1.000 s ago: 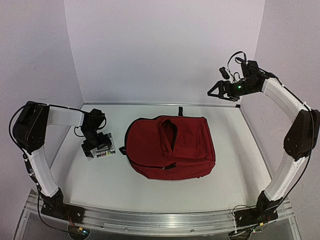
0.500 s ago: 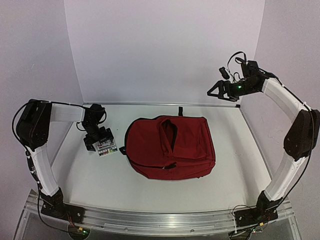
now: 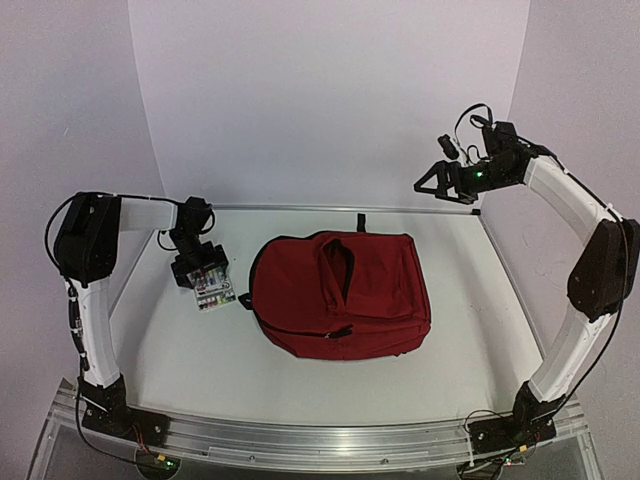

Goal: Pack the student bag
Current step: Pick up the stationery from the center of the board.

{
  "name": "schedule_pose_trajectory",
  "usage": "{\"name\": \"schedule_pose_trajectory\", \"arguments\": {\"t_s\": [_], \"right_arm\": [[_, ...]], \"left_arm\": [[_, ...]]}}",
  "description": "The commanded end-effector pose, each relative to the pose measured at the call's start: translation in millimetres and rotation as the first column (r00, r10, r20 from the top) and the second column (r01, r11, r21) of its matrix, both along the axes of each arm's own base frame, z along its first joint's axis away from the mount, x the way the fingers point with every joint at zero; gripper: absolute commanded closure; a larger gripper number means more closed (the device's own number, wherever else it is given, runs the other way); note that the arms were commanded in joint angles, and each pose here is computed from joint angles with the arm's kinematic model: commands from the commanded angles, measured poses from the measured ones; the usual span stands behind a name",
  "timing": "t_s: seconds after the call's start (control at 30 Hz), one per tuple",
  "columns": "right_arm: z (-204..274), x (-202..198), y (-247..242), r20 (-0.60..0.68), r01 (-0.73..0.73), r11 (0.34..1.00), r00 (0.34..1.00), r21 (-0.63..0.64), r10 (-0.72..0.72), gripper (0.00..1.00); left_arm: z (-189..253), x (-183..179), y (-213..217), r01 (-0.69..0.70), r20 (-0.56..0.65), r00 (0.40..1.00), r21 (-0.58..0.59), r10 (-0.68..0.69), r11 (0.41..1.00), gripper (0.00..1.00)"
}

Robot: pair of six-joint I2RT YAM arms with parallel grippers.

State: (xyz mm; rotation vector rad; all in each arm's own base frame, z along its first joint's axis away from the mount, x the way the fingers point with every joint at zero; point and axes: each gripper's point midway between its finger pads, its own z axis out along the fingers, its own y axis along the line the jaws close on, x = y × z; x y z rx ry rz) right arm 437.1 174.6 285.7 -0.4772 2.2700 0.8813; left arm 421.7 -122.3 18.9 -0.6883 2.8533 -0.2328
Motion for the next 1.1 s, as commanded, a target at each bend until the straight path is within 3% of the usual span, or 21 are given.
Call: {"name": "schedule_pose_trajectory", "arguments": {"t_s": [0.0,0.2,0.27,0.43,0.6,0.7,0.83,1.07], "right_arm": [[7,-1,2,0.014,-0.005,1.0,1.0,0.008,0.005,0.02],[4,0,2,0.008,-0.005,1.0,1.0,0.007,0.005,0.02],[5,1,2,0.009,-0.005,1.0,1.0,0.008,0.005,0.02],[4,0,4,0.003,-0.013,1.0,1.0,0.019,0.013,0.02],[-1,-3,6,-0.018,-0.022,0.999,1.0,0.033,0.023,0.02],[-1,-4,7,-0.02,-0.025,0.999,0.999,0.035,0.025,0.02],[0,-5,8,-0.02,-0.031,0.999,0.999,0.043,0.032,0.02],[2,-9,13,-0.021,-0.049,0.997,0.998,0.057,0.051,0.02]], "left_arm": [[-20,-8,0,0.009,-0.09,0.996,0.022,-0.006,1.0,0.0],[-47,-24,-3,0.029,-0.19,0.981,0.002,-0.028,1.0,0.01],[-50,-29,-6,0.036,-0.196,0.98,-0.021,-0.039,0.999,0.11],[-40,-29,-10,0.03,-0.144,0.989,-0.057,-0.038,0.998,0.55],[-23,-26,-6,0.04,-0.104,0.994,-0.04,-0.044,0.998,0.78],[-15,-26,-3,0.048,-0.097,0.994,-0.017,-0.049,0.999,0.97],[8,-21,-1,0.05,-0.045,0.998,-0.01,-0.05,0.999,1.0],[88,-3,8,0.05,0.128,0.99,0.035,-0.054,0.998,1.0]]}}
